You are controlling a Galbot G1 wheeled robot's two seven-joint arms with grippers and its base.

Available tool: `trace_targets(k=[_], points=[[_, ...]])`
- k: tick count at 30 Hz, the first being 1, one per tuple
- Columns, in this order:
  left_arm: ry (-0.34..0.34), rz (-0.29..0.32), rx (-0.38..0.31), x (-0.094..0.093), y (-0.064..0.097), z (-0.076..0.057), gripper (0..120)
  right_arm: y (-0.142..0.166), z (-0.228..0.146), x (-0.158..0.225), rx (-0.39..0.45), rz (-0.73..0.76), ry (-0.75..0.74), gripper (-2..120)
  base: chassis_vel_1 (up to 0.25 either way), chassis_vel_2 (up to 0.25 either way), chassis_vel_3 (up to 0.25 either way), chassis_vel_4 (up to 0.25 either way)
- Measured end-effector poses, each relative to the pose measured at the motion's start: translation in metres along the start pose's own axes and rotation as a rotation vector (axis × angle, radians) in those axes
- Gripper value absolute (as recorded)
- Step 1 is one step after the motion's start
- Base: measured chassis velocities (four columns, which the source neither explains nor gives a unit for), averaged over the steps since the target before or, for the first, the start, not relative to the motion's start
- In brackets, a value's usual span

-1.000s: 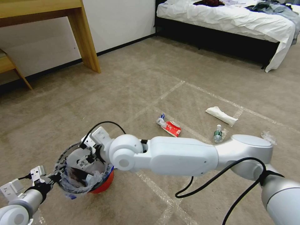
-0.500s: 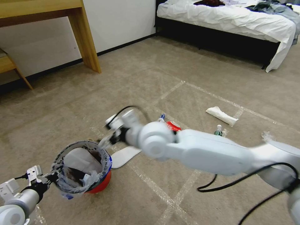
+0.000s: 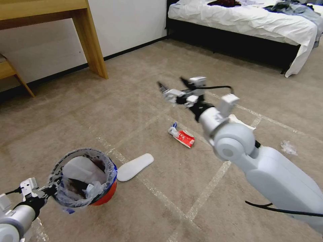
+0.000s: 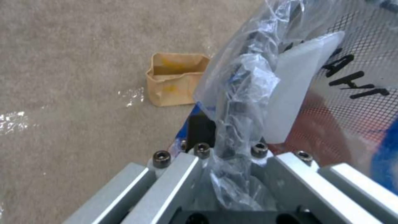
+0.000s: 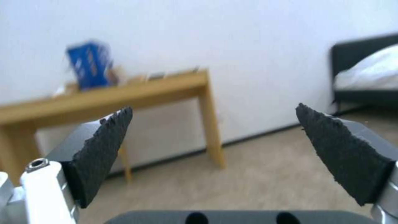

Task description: Pick up the trash bin and place the garbage on the floor into it.

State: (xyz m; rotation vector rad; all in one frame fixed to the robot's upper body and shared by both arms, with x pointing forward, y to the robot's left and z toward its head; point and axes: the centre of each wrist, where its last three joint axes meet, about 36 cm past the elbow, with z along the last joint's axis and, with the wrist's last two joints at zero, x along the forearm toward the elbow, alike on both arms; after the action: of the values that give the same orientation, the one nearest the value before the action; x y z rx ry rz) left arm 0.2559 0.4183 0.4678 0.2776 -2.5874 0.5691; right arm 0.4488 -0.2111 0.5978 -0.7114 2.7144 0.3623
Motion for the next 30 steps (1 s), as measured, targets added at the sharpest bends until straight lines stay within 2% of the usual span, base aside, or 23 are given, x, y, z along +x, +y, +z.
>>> trace_targets(k=[7, 9, 12, 13, 14, 15, 17, 20, 23, 30], points=[[-0.007, -0.006, -0.007, 0.002, 0.002, -0.004, 1, -0.039, 0.015, 0.048, 0.058, 0.075, -0.143, 100, 0.000, 0.000, 0.000, 0.000], [-0.005, -0.010, -0.010, 0.003, 0.003, -0.004, 1, -0.058, 0.023, 0.074, 0.131, 0.088, -0.205, 100, 0.000, 0.000, 0.000, 0.000], [-0.004, -0.012, -0.010, 0.004, 0.004, -0.003, 1, -0.065, 0.030, 0.086, 0.166, 0.095, -0.218, 100, 0.000, 0.000, 0.000, 0.000], [-0.005, -0.016, -0.009, 0.004, 0.004, -0.003, 1, -0.075, 0.039, 0.099, 0.221, 0.106, -0.228, 100, 0.000, 0.000, 0.000, 0.000], [-0.006, -0.018, -0.009, 0.005, 0.004, -0.002, 1, -0.081, 0.046, 0.108, 0.259, 0.120, -0.230, 100, 0.000, 0.000, 0.000, 0.000], [-0.006, -0.018, -0.009, 0.005, 0.004, -0.002, 1, -0.081, 0.046, 0.108, 0.259, 0.120, -0.230, 100, 0.000, 0.000, 0.000, 0.000], [-0.007, -0.023, -0.007, 0.006, 0.005, 0.000, 1, -0.094, 0.065, 0.131, 0.337, 0.188, -0.196, 100, 0.000, 0.000, 0.000, 0.000], [-0.010, -0.028, -0.008, 0.006, 0.005, 0.001, 1, -0.097, 0.075, 0.141, 0.357, 0.237, -0.177, 100, 0.000, 0.000, 0.000, 0.000], [-0.016, -0.037, -0.010, 0.007, 0.005, 0.005, 1, -0.102, 0.102, 0.168, 0.403, 0.359, -0.129, 100, 0.000, 0.000, 0.000, 0.000], [-0.028, -0.025, -0.005, 0.011, -0.001, 0.006, 1, -0.099, 0.116, 0.181, 0.428, 0.408, -0.095, 100, 0.000, 0.000, 0.000, 0.000]])
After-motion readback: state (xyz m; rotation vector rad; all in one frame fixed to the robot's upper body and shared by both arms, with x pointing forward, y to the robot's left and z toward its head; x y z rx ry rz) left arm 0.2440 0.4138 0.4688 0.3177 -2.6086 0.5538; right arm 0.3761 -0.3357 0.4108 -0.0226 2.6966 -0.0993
